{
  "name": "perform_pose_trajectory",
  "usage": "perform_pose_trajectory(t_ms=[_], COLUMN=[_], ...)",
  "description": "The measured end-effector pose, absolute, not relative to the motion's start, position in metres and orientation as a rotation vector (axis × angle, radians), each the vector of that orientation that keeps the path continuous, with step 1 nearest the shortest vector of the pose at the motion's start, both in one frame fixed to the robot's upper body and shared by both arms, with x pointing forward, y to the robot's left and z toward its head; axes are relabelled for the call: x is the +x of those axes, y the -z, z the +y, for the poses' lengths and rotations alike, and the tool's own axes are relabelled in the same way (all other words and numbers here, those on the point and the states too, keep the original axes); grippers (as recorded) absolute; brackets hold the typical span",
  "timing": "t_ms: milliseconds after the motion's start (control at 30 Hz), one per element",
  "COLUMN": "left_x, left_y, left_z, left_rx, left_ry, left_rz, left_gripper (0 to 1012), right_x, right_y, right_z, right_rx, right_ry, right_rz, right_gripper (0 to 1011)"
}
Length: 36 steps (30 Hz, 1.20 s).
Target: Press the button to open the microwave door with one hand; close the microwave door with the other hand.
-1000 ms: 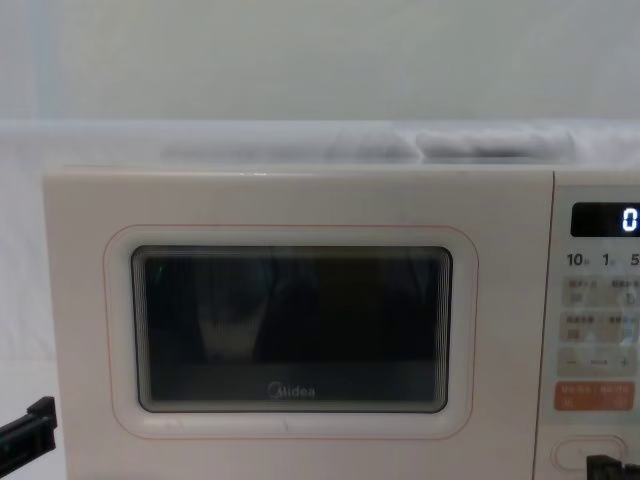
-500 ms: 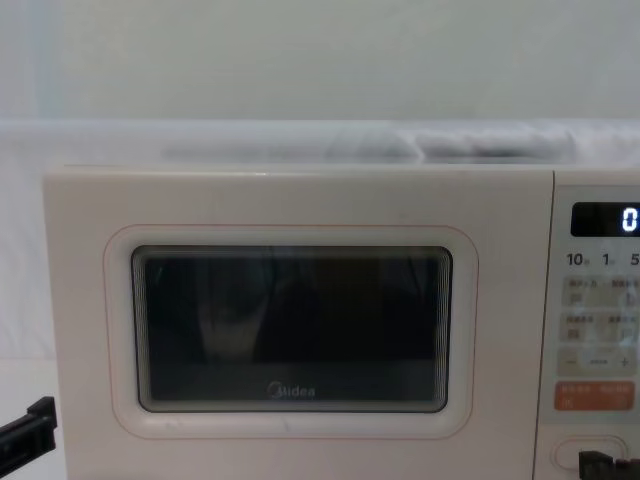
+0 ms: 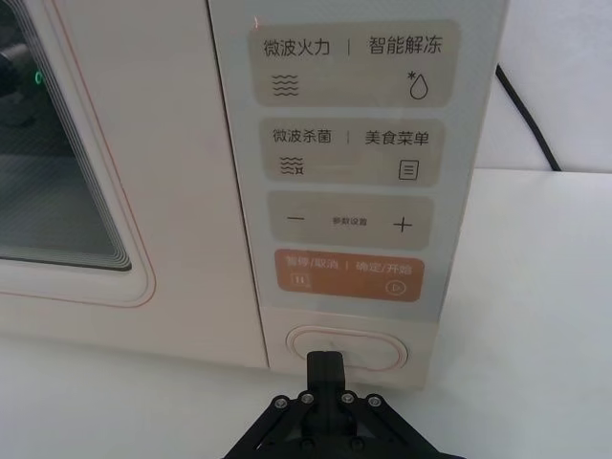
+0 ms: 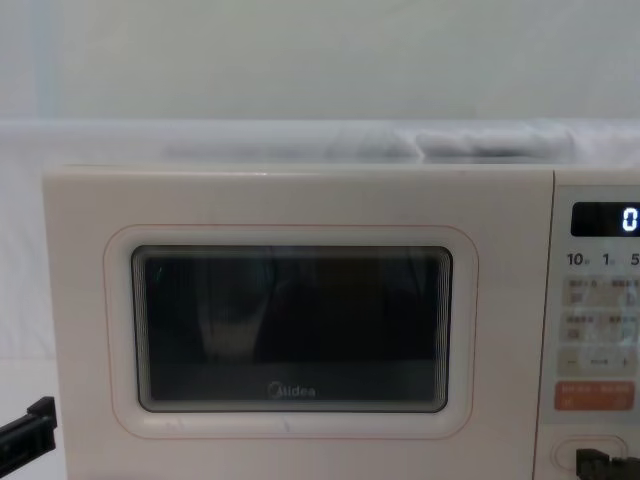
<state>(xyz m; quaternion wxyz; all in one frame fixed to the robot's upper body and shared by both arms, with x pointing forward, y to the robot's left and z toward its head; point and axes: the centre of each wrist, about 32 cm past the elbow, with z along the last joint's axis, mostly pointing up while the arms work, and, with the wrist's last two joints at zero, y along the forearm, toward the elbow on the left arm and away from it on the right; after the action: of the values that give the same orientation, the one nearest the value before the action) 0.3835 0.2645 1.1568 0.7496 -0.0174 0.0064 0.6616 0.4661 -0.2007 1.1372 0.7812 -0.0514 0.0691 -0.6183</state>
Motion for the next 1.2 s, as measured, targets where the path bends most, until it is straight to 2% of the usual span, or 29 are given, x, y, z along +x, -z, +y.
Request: perform_pose_trajectory(t_ms=[1200], left_x=[0.384], left_y=[-1.157], left_z=[0.265], left_rx=[-0.038], left_ry=[-1.446], left_rz=[0.014], left_gripper=[1001], right_x=[0.487], right_y=[-1.132], right_z=[-0.199], right_rx=[-0.095], right_ry=[1.365], right_rz=[0.145], right_gripper=[0])
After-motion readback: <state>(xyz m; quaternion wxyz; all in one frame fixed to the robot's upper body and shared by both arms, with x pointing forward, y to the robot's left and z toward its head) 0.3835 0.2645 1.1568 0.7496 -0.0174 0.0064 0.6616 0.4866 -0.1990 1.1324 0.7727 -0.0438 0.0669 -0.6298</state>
